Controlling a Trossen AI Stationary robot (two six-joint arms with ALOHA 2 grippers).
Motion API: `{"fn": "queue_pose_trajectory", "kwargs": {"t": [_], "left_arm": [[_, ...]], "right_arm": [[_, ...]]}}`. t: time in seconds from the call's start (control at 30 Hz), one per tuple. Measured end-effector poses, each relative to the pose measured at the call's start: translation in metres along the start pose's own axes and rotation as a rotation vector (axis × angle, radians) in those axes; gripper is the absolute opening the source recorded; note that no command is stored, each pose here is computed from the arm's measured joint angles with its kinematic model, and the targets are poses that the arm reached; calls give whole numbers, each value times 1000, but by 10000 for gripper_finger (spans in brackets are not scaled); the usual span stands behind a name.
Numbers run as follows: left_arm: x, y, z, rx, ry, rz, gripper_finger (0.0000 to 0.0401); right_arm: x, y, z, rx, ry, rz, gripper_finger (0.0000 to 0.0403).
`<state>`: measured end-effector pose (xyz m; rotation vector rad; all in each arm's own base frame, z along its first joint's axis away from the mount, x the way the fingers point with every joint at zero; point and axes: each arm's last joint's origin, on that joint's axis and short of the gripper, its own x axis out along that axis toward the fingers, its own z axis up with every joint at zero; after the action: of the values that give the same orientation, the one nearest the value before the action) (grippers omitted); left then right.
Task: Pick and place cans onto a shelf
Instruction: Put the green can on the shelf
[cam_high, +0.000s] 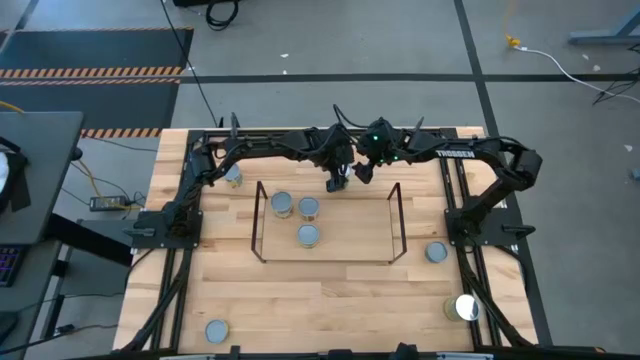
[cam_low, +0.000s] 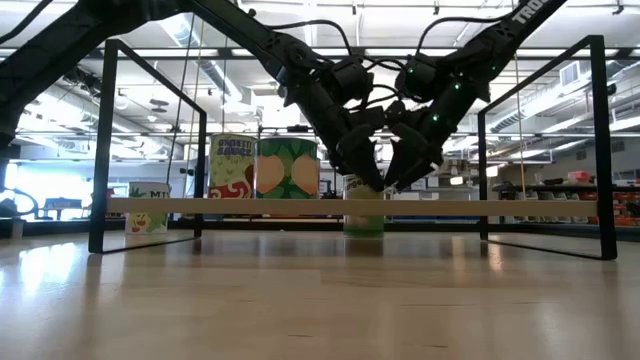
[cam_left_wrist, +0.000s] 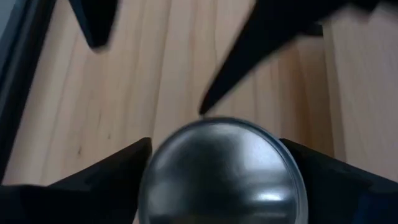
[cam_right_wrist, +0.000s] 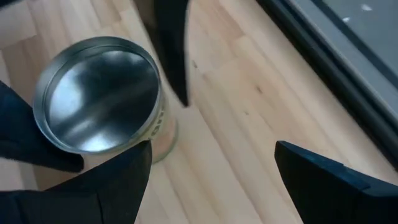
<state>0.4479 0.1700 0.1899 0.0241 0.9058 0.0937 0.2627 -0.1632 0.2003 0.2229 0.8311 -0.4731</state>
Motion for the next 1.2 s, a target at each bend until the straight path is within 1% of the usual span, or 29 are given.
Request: {"fn": "queue_pose_trajectory", "kwargs": {"t": [0.13, 0.27, 0.33, 0.4, 0.47, 0.57, 0.63, 0.7, 0.83, 0.93, 1.03, 1.1, 1.2], "left_arm": [[-1, 1, -2, -1, 23, 3, 313], [-11, 2, 1, 10, 42, 90, 311], [-25, 2, 5, 1, 45, 130, 311], [-45, 3, 12, -16, 17, 169, 317], [-66, 2, 20, -65, -20, 196, 323], [-89, -8, 28, -162, -69, 194, 324], [-101, -22, 34, -208, -87, 199, 319], [-107, -43, 39, -225, -91, 194, 316], [-104, -99, 44, -227, -83, 159, 315], [-99, -132, 46, -249, -92, 150, 315], [-95, -146, 46, -289, -105, 178, 315], [-91, -150, 44, -313, -91, 198, 315], [-75, -152, 39, -352, -58, 208, 315]], "right_arm": [[-14, 0, 4, -3, -34, -27, 348], [-36, 1, 9, 0, -85, -26, 348], [-48, 2, 10, -2, -103, -24, 348], [-62, 4, 9, -5, -119, -21, 348], [-75, 6, 8, -9, -127, -17, 348], [-94, 9, 6, -17, -155, -22, 348], [-106, 12, 6, -27, -183, -33, 348], [-116, 15, 5, -39, -210, -36, 348], [-131, 22, 3, -77, -246, -18, 348], [-140, 26, 0, -91, -257, -6, 348], [-147, 28, -3, -99, -260, 2, 348], [-151, 29, -4, -102, -268, 5, 348], [-156, 30, -6, -106, -272, 7, 348]]}}
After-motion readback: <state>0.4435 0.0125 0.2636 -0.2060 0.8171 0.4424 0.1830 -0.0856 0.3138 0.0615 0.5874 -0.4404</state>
